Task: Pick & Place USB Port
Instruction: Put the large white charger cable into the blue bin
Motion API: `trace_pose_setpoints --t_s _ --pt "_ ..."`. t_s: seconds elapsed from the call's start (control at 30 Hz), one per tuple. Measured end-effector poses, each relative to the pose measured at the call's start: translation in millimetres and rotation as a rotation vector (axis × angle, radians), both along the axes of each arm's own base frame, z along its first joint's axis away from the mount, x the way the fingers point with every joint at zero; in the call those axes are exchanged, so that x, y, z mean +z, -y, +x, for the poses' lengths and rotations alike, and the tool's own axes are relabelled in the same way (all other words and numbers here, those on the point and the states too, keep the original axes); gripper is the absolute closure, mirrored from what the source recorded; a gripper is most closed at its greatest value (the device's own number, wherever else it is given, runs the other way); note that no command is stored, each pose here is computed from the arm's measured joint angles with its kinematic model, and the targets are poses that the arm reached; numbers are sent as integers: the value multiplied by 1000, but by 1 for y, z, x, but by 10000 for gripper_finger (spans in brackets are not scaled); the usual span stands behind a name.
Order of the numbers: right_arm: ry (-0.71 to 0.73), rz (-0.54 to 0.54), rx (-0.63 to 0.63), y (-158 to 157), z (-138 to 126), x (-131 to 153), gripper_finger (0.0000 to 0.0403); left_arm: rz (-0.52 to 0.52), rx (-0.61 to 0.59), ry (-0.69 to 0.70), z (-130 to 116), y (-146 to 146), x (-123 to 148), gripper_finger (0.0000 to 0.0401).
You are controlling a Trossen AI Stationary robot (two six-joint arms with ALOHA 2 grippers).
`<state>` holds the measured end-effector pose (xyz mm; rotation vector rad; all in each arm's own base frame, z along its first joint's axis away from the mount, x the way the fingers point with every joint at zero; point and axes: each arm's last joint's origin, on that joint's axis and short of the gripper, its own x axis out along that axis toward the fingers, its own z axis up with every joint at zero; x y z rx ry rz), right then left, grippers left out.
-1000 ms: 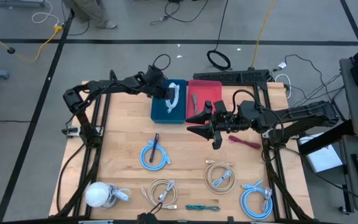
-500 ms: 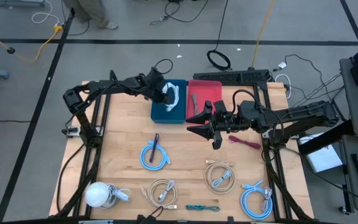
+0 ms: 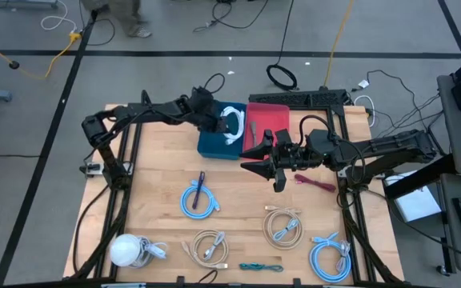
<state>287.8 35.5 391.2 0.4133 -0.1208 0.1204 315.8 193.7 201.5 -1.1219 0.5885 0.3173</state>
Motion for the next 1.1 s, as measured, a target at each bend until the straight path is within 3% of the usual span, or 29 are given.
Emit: trace_pose_setpoints --t_s 0.27,0.47,0.73,0.8,0.93,1.1 --pt "5 1 -1 0 0 0 245 -24 1 -64 -4 3 -5 298" --pt "6 0 -1 0 0 0 245 -25 -34 -207 -13 9 -14 291" --pt "7 -4 -2 0 0 1 245 -9 -68 -300 -19 13 -17 289" --pt "7 -8 -3 0 0 1 245 31 -97 -368 -20 14 -12 289" --pt "8 -21 -5 0 0 1 245 206 -156 -513 -15 17 9 288" --pt "8 -23 -18 0 0 1 245 300 -162 -542 -9 15 34 288"
